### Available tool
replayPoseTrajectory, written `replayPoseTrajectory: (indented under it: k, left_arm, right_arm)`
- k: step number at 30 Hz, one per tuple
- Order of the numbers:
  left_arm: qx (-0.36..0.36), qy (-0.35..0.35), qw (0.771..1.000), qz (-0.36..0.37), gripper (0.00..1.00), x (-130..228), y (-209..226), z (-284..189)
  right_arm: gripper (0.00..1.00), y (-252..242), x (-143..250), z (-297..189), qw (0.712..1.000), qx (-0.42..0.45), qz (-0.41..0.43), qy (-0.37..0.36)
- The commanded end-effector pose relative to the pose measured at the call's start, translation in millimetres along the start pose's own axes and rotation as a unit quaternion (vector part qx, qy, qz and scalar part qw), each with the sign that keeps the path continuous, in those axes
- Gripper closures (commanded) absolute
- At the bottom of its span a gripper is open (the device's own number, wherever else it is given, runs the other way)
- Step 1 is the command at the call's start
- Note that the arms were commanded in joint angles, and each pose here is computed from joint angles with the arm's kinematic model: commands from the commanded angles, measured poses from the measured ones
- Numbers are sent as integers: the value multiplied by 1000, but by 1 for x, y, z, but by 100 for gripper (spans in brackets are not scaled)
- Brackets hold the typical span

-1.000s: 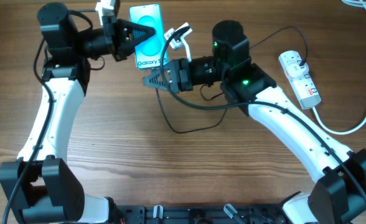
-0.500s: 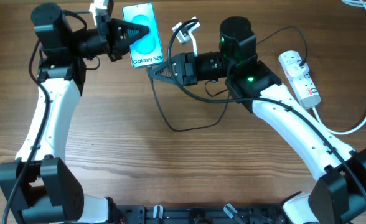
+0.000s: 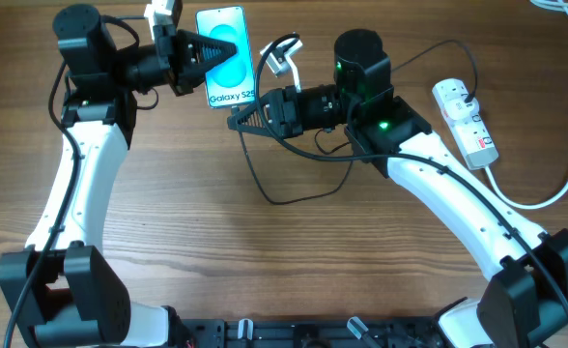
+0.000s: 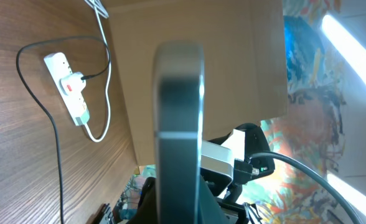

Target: Plug charger to phone and switch on socket

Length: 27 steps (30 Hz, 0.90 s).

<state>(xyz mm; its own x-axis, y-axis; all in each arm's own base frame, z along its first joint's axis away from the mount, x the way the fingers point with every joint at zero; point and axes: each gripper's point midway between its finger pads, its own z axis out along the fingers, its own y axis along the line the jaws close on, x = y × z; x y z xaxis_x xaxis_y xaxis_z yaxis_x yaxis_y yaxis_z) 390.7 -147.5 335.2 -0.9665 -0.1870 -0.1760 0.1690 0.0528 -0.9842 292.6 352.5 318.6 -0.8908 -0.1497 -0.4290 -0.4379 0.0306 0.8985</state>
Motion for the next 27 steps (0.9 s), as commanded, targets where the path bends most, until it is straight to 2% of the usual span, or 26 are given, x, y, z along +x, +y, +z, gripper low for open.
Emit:
replayPoseTrajectory:
  k: [1, 21, 22, 23, 24, 25, 27]
  left_arm:
    - [25, 69, 997, 37, 96, 26, -15, -1]
    - [27, 79, 996, 35, 96, 31, -15, 6]
    - [27, 79, 996, 35, 96, 31, -15, 6]
    - [27, 79, 996, 35, 96, 31, -15, 6]
    - [27, 79, 996, 35, 96, 31, -15, 6]
    - [28, 78, 996, 42, 96, 31, -15, 5]
    - [28, 75, 996, 48, 96, 30, -15, 3]
  right_arm:
    - [96, 5, -24, -13, 999, 2, -22, -40]
    - [96, 2, -50, -22, 994, 22, -24, -105]
    - [89, 1, -51, -24, 994, 23, -21, -107]
    - [54, 1, -52, -26, 994, 23, -20, -107]
    - [14, 1, -50, -27, 994, 20, -23, -101]
    - [1, 2, -49, -28, 995, 17, -35, -95]
    - [1, 4, -46, -31, 995, 11, -48, -84]
